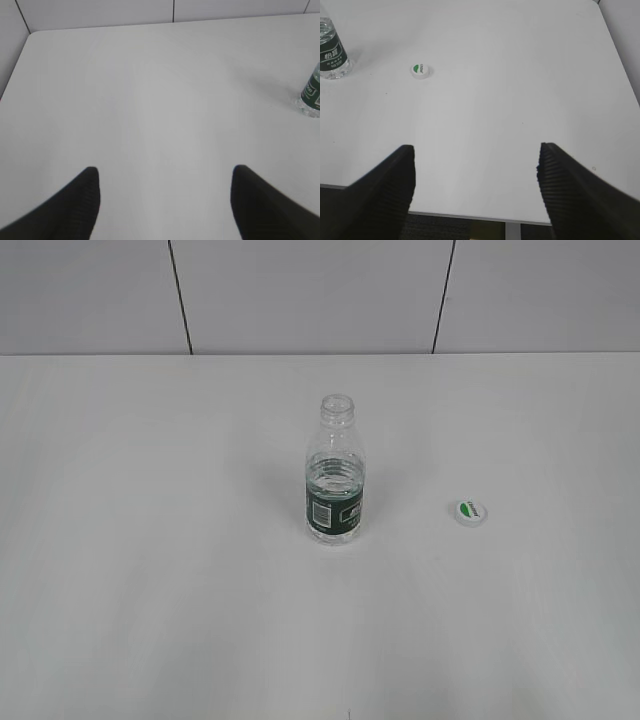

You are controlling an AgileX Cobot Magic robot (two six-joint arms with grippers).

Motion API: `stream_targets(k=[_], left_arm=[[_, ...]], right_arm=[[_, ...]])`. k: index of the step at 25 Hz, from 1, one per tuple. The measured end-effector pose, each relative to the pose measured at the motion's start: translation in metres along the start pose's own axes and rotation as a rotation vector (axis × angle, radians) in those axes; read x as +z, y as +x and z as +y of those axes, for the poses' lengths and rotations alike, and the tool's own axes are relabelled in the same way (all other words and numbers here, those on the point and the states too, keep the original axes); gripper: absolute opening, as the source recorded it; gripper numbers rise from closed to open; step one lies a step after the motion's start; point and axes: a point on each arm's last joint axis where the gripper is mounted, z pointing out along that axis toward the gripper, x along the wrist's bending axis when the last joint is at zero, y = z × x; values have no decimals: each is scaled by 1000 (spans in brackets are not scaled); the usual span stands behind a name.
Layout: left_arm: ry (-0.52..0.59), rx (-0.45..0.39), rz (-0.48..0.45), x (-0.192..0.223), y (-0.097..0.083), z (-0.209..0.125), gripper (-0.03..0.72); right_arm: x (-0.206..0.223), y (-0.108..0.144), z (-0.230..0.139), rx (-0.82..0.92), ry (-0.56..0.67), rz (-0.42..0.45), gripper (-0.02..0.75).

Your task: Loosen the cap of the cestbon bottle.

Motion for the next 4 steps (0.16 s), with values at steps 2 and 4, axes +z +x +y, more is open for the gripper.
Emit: stream_targets(k=[2, 4], left_arm=[[0, 0, 0, 0, 0, 0, 492], [0, 0, 0, 0, 0, 0, 492]], right_arm=[[0, 0, 0, 0, 0, 0, 582], [0, 0, 0, 0, 0, 0, 582]])
